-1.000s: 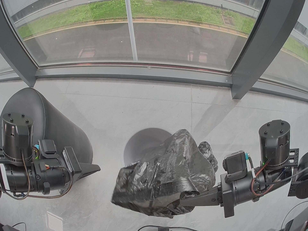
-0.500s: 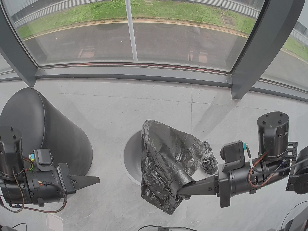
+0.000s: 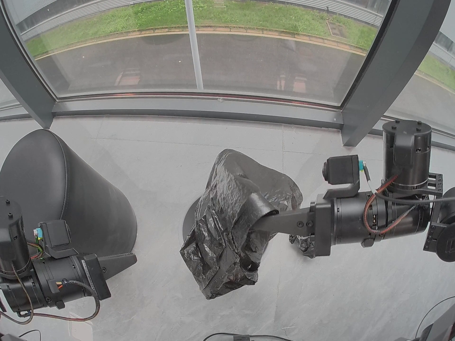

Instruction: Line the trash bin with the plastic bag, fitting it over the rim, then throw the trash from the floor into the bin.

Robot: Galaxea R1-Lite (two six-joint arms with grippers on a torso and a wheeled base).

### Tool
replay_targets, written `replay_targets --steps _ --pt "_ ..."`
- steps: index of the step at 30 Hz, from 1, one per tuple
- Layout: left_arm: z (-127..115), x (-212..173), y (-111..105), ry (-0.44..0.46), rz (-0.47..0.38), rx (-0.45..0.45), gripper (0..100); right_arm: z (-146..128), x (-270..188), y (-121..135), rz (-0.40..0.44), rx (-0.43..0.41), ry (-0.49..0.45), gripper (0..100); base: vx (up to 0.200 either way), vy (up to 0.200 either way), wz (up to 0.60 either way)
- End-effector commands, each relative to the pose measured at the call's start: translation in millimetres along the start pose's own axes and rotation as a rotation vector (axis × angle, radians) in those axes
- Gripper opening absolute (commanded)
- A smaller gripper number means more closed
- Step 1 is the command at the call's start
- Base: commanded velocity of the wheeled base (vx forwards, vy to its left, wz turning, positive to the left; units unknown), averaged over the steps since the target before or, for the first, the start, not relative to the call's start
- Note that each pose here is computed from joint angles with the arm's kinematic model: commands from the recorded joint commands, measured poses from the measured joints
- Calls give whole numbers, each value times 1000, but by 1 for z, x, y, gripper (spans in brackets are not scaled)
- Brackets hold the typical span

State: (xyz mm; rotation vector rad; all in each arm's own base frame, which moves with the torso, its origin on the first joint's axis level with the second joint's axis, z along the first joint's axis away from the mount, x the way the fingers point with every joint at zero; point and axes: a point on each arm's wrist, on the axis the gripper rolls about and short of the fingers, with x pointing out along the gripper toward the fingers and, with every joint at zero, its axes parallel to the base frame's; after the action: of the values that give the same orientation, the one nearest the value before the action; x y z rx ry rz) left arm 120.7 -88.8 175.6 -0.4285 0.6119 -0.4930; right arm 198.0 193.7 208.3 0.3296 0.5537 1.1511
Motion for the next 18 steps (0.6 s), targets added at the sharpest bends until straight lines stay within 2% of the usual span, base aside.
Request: replay_targets --steps 1,4,8,11,12,16,18 --pt "-4 4 2 -5 -4 17 0 16 4 4 13 -24 -44 0 0 0 0" --pt "-4 4 1 -10 -10 26 0 24 5 8 20 -38 -70 0 0 0 0" --pt "-8 5 4 0 -3 98 0 31 3 10 23 -46 -87 0 0 0 0" --pt "-9 5 2 6 -13 119 0 33 2 12 23 -46 -87 0 0 0 0" --pt "-10 5 2 8 -16 121 100 35 2 12 22 -49 -93 0 0 0 0" --pt "-11 6 3 17 -13 132 100 41 -1 12 17 -56 -112 0 0 0 0" --pt "-15 9 5 41 -1 200 100 44 -1 13 22 -62 -121 0 0 0 0"
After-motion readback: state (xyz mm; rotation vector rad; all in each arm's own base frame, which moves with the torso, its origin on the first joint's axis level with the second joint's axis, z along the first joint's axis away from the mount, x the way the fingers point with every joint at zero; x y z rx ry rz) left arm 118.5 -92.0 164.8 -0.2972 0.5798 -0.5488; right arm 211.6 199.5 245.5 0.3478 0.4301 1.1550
